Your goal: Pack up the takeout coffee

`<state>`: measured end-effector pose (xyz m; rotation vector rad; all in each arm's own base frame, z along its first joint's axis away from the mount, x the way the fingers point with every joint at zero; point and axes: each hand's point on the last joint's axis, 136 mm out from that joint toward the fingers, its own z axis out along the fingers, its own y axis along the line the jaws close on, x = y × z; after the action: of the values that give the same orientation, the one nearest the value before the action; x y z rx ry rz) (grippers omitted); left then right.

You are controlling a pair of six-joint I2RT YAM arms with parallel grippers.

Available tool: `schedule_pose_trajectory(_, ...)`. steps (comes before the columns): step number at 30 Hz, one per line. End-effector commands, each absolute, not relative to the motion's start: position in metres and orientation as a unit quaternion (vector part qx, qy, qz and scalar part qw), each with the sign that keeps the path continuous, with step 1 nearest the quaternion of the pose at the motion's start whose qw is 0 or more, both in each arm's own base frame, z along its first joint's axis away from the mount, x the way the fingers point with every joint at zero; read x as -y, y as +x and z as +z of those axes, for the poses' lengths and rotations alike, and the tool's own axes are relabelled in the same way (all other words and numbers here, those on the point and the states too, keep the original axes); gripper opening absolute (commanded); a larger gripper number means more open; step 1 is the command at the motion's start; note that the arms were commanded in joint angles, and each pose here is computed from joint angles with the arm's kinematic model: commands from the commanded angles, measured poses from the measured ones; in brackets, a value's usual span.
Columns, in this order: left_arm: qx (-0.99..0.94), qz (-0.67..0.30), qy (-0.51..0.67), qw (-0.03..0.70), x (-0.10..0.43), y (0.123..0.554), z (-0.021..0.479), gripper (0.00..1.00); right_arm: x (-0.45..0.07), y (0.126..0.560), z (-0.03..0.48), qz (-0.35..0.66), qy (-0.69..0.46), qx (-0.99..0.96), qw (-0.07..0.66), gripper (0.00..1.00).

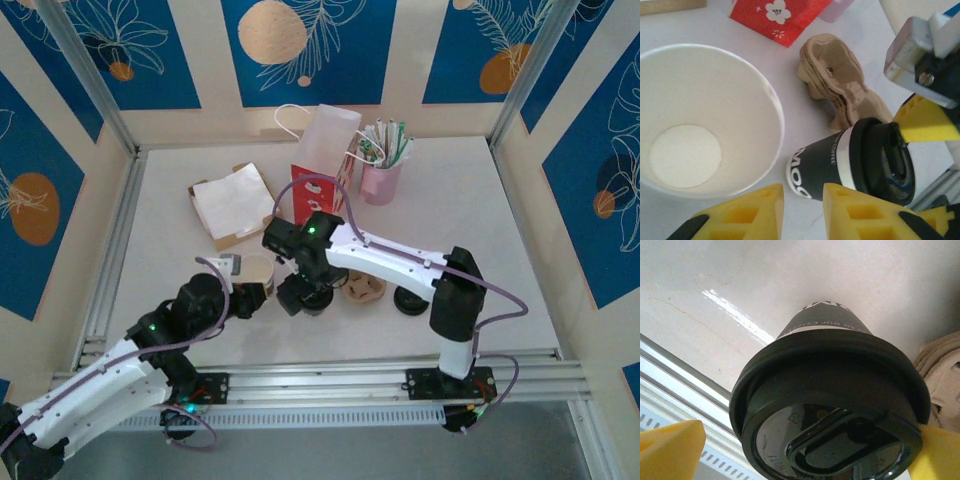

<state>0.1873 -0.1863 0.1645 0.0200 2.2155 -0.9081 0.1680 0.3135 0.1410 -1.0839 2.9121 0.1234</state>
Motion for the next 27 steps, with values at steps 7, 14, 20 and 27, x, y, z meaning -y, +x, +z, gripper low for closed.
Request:
schedule_pose_trajectory(7,-0.842,-0.451,0.003,0.295,0.226,0.185,0.167,0.27,-0.312,0.155,0.152,0.121,-0.367,-0.922,0.005,0.99)
schedule_pose_trajectory(14,-0.846,-0.468,0.016,0.256,0.245,0.185,0.161,0.35,-0.305,0.154,0.153,0.114,-0.396,-0.911,0.01,0.99)
schedule_pose_trajectory(20,-0.849,-0.474,0.018,0.234,0.253,0.186,0.152,0.43,-0.301,0.155,0.148,0.1,-0.411,-0.906,0.008,0.99)
schedule_pose_trajectory(27,-0.858,-0.463,0.01,0.221,0.251,0.189,0.137,0.44,-0.304,0.152,0.148,0.104,-0.419,-0.902,0.005,0.99)
